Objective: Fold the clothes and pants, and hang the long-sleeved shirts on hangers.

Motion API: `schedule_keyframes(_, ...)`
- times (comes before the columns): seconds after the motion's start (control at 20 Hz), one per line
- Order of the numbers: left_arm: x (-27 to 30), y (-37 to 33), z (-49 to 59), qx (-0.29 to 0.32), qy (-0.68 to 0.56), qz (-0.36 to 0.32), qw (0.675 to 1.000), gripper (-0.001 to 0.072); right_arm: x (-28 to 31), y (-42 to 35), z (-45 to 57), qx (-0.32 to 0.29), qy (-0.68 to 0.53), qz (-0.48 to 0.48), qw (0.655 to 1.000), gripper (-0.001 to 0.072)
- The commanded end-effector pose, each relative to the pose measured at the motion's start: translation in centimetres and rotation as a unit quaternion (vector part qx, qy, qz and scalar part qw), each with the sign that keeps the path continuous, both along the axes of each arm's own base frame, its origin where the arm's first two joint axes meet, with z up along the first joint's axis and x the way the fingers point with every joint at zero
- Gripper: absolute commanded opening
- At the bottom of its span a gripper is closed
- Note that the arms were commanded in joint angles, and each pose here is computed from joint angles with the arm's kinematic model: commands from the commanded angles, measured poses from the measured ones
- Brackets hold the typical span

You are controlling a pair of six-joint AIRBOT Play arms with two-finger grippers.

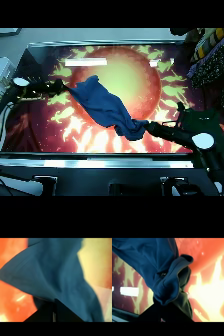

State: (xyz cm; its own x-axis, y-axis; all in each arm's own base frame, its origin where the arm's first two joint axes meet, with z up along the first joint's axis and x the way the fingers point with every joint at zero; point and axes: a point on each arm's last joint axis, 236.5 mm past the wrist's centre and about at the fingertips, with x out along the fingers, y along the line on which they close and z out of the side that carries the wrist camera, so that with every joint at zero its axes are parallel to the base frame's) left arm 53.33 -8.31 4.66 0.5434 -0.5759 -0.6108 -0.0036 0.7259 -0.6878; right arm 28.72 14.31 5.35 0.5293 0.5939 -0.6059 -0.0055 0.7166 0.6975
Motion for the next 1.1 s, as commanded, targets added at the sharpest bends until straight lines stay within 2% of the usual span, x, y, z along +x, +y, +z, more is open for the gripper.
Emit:
schedule_keyframes(0.0, -0.7, 1.0, 13.7, 0.02, -0.12, 0.009, 0.993, 0.0012, 2.5, -1.4, 8.4, -0.065, -0.107, 0.016, 0.992, 0.0028)
schedule_keyframes(0.15, -5.6, 2.7, 27.8, 0.049, -0.251, 0.05, 0.965, 0.0012, 3.2, -2.7, 19.1, -0.12, -0.222, 0.015, 0.967, 0.0028)
schedule_keyframes(0.3, -13.6, 3.9, 38.6, 0.053, -0.35, 0.102, 0.929, 0.0013, 0.6, -4.0, 29.7, -0.165, -0.328, -0.002, 0.93, 0.0028)
schedule_keyframes(0.5, -23.8, 5.7, 45.5, 0.091, -0.427, 0.183, 0.881, 0.0013, -6.4, -6.7, 39.5, -0.197, -0.425, -0.069, 0.881, 0.0028)
schedule_keyframes(0.65, -28.0, 7.5, 47.0, 0.121, -0.442, 0.246, 0.854, 0.0013, -10.0, -9.2, 42.6, -0.199, -0.455, -0.133, 0.858, 0.0028)
schedule_keyframes(0.75, -28.4, 7.8, 46.5, 0.132, -0.433, 0.249, 0.856, 0.0013, -10.1, -10.3, 42.9, -0.185, -0.446, -0.166, 0.86, 0.0028)
schedule_keyframes(0.85, -26.6, 8.0, 43.9, 0.138, -0.388, 0.237, 0.88, 0.0012, -8.3, -10.3, 41.6, -0.169, -0.41, -0.174, 0.88, 0.0028)
schedule_keyframes(0.95, -23.1, 8.7, 39.0, 0.163, -0.309, 0.204, 0.914, 0.0013, -4.9, -10.2, 37.7, -0.163, -0.326, -0.169, 0.916, 0.0028)
schedule_keyframes(1.05, -18.7, 9.4, 33.3, 0.167, -0.231, 0.171, 0.943, 0.0012, -0.8, -9.8, 30.7, -0.169, -0.189, -0.15, 0.956, 0.0028)
